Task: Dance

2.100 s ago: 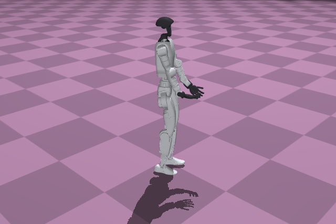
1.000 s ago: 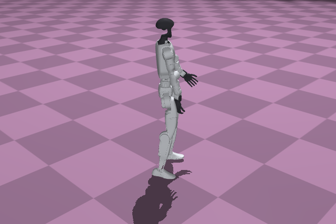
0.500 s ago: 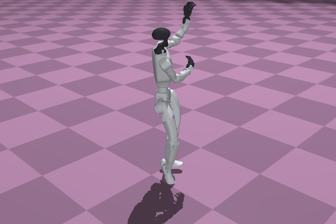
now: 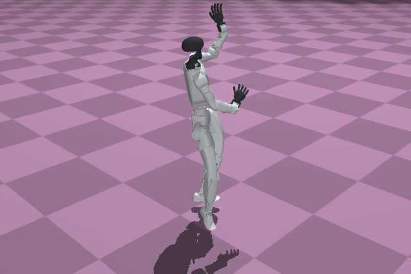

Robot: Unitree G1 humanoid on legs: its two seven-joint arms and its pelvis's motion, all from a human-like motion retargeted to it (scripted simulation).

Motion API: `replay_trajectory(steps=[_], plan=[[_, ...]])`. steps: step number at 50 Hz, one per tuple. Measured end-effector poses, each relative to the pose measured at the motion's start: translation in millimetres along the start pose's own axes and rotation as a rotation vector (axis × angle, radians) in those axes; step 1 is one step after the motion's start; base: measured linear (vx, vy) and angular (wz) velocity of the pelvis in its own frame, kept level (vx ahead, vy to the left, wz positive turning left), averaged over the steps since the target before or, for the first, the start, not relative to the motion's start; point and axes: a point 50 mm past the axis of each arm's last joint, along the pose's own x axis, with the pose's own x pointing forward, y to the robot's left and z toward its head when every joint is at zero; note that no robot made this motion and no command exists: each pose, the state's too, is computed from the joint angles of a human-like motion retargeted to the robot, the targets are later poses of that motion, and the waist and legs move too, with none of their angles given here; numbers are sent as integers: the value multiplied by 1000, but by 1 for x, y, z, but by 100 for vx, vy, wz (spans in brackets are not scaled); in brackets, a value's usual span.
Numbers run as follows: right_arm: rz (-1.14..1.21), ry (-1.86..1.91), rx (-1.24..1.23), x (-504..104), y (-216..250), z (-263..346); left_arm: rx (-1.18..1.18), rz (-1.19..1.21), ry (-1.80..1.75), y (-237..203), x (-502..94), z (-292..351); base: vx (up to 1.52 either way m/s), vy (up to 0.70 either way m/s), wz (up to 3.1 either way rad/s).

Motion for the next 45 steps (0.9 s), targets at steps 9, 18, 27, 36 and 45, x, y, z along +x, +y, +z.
replay_trajectory(steps=[9,18,27,36,45], plan=[[207,0,-187,-38,-22,-21,112,-45,-72,14,9,10,5,0,-13],[312,162,-255,-85,-28,-37,278,-150,-75,30,5,4,-1,-7,-50],[476,449,-387,-159,-46,-56,362,-186,-63,38,-7,-5,-3,-14,9],[617,808,-540,-246,-95,-51,580,-232,-27,75,-7,-13,7,-18,49],[724,1411,-477,-343,-142,-7,888,-334,72,124,-17,-23,-2,-21,90]])
